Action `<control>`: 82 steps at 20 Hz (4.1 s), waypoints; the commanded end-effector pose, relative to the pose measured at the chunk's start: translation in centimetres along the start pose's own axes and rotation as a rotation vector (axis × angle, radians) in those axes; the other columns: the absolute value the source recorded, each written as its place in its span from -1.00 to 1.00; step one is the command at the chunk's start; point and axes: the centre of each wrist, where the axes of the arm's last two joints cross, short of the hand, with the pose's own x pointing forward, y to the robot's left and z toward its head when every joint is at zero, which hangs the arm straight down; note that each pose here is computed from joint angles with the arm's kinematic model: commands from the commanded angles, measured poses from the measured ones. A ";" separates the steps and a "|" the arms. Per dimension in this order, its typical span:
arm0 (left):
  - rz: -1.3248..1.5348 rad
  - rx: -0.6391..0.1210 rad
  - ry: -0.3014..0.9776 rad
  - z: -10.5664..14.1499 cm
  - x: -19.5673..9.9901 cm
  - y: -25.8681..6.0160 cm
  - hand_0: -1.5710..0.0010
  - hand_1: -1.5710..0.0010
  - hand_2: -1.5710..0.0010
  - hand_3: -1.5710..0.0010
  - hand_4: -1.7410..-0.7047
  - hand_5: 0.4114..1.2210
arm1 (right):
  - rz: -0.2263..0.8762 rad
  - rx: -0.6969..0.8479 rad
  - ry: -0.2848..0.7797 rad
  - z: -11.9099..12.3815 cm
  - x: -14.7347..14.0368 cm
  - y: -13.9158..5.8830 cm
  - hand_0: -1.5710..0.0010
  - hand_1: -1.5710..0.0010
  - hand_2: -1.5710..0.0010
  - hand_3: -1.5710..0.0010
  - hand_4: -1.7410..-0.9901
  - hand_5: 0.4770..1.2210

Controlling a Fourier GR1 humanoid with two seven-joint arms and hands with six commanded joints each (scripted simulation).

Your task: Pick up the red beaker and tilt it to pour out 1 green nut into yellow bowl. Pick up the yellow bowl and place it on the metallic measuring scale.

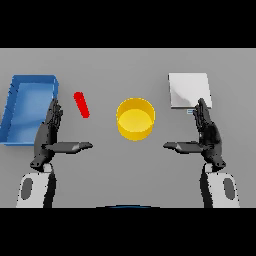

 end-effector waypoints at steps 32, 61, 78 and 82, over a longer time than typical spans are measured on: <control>-0.251 -0.115 0.027 -6.7 -1.8 -1.0 1.00 1.00 1.00 1.00 -0.11 -0.33 | 0.295 0.026 -0.136 3.2 1.0 0.7 1.00 1.00 1.00 1.00 0.27 -0.57; -0.224 -0.109 0.023 -11.7 -2.2 -4.5 -0.81 -0.81 -0.82 -0.75 -0.64 0.85 | 0.274 0.011 -0.130 3.5 1.1 0.8 1.00 1.00 1.00 1.00 0.29 -0.55; -0.591 -0.243 -0.100 -12.4 5.8 -6.2 -0.99 -0.99 -0.99 -0.99 -0.98 0.73 | 0.322 0.012 -0.127 3.5 1.3 0.7 1.00 1.00 1.00 1.00 0.29 -0.46; -0.751 -0.261 -0.086 -12.4 6.5 -7.4 -0.99 -0.99 -0.99 -0.99 -0.99 0.74 | 0.325 0.020 -0.128 3.4 1.6 0.7 1.00 1.00 1.00 1.00 0.29 -0.45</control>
